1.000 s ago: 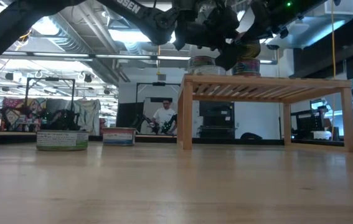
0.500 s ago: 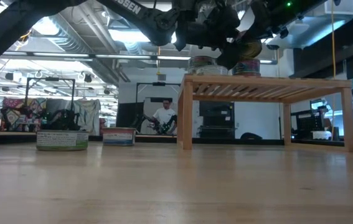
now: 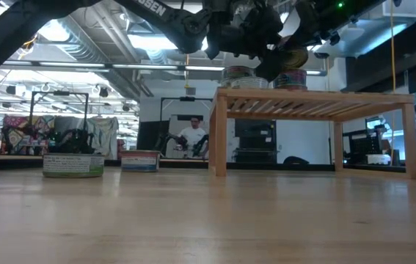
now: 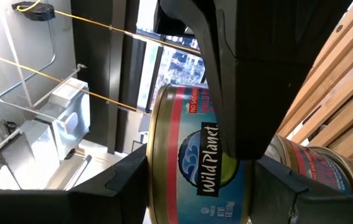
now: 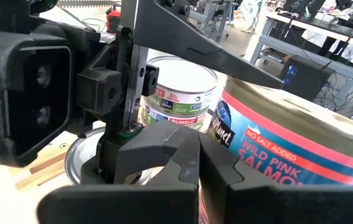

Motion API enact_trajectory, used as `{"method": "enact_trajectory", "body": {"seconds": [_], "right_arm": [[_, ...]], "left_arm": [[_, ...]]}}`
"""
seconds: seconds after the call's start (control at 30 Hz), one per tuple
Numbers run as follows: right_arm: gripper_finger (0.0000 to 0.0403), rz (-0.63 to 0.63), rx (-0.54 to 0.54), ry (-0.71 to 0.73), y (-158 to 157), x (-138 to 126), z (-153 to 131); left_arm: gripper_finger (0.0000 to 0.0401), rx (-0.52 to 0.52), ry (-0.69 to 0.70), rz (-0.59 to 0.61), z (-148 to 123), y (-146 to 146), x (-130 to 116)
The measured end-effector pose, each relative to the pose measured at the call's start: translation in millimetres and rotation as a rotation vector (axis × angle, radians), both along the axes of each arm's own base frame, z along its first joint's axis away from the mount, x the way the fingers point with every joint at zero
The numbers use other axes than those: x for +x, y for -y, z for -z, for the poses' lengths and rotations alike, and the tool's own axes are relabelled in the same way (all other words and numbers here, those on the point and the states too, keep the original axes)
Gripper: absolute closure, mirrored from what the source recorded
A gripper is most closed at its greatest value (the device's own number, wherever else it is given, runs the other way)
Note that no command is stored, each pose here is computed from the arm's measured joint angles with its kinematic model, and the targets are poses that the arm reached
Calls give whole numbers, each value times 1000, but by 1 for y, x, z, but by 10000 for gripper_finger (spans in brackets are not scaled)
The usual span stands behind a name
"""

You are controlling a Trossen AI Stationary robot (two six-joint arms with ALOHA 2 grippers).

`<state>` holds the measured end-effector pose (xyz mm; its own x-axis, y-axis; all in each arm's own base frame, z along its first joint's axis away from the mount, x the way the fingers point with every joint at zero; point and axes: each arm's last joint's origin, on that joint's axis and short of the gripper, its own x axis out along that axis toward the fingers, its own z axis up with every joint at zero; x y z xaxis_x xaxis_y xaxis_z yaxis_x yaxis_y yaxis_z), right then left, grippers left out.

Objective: Stack canned seafood by type on shelf
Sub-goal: Stack the blue pink tuna can on top of the blue pink tuna cans on the shelf

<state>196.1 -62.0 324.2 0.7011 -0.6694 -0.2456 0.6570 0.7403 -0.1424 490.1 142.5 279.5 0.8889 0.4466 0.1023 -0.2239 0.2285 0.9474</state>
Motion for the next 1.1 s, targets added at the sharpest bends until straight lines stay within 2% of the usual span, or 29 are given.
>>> {"method": "enact_trajectory", "body": {"seconds": [0.3, 0.47, 0.73, 1.1], "right_arm": [[397, 1, 0, 0, 0, 0, 0], [397, 1, 0, 0, 0, 0, 0], [397, 0, 0, 0, 0, 0, 0], [397, -1, 0, 0, 0, 0, 0]], "left_arm": [[193, 17, -9, -66, -1, -1, -1], [193, -18, 7, -74, -4, -2, -1], [193, -76, -111, -77, -15, -3, 3], [193, 1, -167, -79, -14, -3, 3]]}}
